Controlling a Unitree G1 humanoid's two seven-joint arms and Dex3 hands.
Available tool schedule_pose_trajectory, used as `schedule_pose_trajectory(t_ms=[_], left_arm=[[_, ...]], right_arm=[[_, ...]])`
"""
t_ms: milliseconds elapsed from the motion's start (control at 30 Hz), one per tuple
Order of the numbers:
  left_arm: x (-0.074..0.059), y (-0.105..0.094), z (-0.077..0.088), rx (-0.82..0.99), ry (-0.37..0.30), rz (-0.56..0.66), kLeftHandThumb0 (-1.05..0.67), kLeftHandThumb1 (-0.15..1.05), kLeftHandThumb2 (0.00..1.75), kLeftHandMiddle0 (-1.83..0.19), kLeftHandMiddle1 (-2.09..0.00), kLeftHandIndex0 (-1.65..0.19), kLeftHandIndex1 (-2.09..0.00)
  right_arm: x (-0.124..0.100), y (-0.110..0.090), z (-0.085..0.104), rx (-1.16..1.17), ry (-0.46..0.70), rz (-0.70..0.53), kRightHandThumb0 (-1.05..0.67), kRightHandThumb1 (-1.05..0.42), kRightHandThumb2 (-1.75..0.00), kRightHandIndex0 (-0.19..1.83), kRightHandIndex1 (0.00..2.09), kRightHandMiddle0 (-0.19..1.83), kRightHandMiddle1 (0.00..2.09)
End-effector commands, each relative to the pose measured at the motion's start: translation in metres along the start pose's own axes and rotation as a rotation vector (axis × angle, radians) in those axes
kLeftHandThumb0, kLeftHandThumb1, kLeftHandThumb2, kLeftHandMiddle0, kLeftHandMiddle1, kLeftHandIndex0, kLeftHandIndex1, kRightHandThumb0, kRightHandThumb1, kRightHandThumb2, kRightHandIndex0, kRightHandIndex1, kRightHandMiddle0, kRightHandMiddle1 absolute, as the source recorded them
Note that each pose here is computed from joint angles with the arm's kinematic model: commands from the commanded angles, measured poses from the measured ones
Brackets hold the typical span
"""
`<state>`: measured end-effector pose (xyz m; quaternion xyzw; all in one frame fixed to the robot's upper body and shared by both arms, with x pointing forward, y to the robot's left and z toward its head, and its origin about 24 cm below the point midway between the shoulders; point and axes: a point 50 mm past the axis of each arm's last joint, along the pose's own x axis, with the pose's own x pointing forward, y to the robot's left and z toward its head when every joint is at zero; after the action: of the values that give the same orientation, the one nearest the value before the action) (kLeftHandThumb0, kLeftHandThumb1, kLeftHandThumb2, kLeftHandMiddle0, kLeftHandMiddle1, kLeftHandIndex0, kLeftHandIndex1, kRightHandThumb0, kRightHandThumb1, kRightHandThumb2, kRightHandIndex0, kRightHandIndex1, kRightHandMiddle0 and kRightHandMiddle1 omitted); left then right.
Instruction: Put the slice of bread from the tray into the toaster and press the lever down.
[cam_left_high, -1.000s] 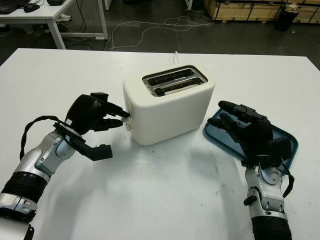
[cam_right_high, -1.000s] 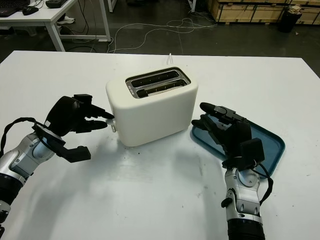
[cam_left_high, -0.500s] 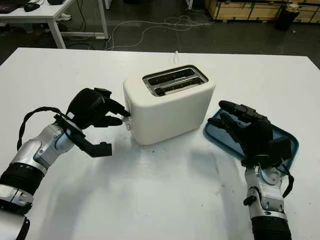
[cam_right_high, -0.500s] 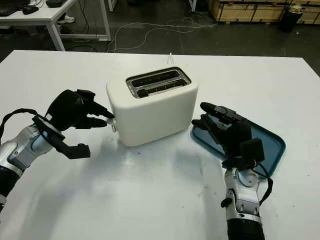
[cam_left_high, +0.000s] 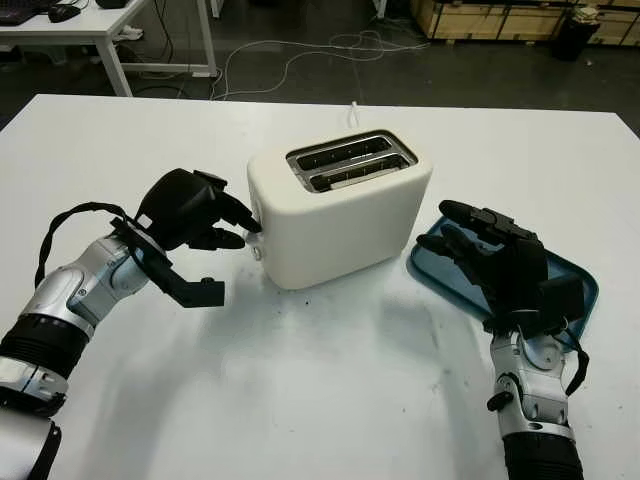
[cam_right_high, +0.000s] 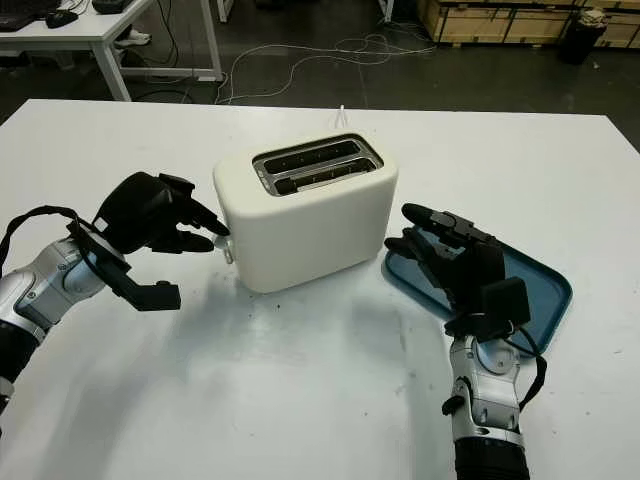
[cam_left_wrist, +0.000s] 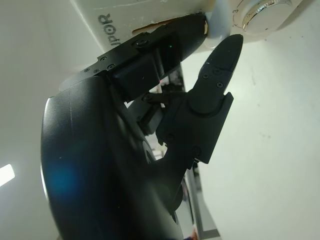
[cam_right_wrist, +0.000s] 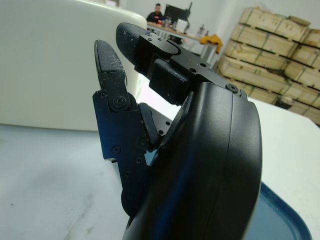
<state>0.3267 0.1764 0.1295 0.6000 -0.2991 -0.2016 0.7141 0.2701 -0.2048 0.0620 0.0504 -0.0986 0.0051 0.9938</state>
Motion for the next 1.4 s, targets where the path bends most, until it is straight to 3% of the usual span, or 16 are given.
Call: schedule_pose_trajectory(t_ms=[0,267,333,400,433,600,700,967,1367], left_arm=[[0.019,-0.026,0.036,-0.03,-0.175,-0.103,-0.42,0.92,0.15,-0.89,-1.35,-1.33,-0.04],[0.034,-0.025,0.041,0.011,-0.224,-0.155,-0.45,0.92,0.29,-0.83,-1.48,-1.32,-0.17],[0.037,-0.028,0.043,-0.016,-0.219,-0.158,-0.44,0.92,0.29,-0.82,-1.52,-0.98,-0.83],[0.039,-0.039,0.048,-0.076,-0.199,-0.183,-0.43,0.92,0.29,-0.75,-1.59,-0.79,-1.14],[0.039,-0.049,0.051,-0.116,-0.182,-0.205,-0.42,0.92,0.3,-0.72,-1.6,-0.75,-1.18],[0.028,-0.121,0.082,-0.318,-0.101,-0.347,-0.41,0.92,0.33,-0.65,-1.54,-0.68,-1.06],[0.017,-0.148,0.097,-0.389,-0.064,-0.374,-0.42,0.92,0.35,-0.64,-1.58,-0.71,-1.05],[0.01,-0.158,0.096,-0.435,-0.011,-0.365,-0.41,0.92,0.38,-0.57,-1.65,-0.65,-1.13],[0.011,-0.158,0.095,-0.439,-0.01,-0.381,-0.43,0.92,0.38,-0.56,-1.62,-0.64,-1.11]], right_arm=[[0.002,0.0,0.004,0.006,-0.03,-0.006,-0.41,-0.9,0.0,1.32,0.0,1.13,0.0],[0.001,0.001,0.003,0.014,-0.029,-0.004,-0.4,-0.9,0.0,1.32,0.0,1.13,0.0],[0.001,0.001,0.003,0.016,-0.029,-0.004,-0.4,-0.9,0.0,1.32,0.0,1.13,0.0],[0.0,0.002,0.002,0.012,-0.022,-0.008,-0.41,-0.9,0.0,1.32,0.0,1.13,0.0],[0.0,0.003,0.002,0.016,-0.019,-0.007,-0.41,-0.9,0.0,1.32,0.0,1.13,0.0],[0.0,0.003,0.001,0.018,-0.017,-0.006,-0.39,-0.9,0.0,1.32,0.0,1.13,0.0],[0.0,0.002,0.002,0.007,-0.018,-0.012,-0.4,-0.89,0.0,1.32,0.0,1.13,0.0],[0.0,0.004,0.0,0.028,-0.013,0.005,-0.41,-0.89,0.0,1.33,0.0,1.14,0.0],[0.0,0.003,0.001,0.019,-0.018,0.002,-0.4,-0.9,0.0,1.33,0.0,1.14,0.0]])
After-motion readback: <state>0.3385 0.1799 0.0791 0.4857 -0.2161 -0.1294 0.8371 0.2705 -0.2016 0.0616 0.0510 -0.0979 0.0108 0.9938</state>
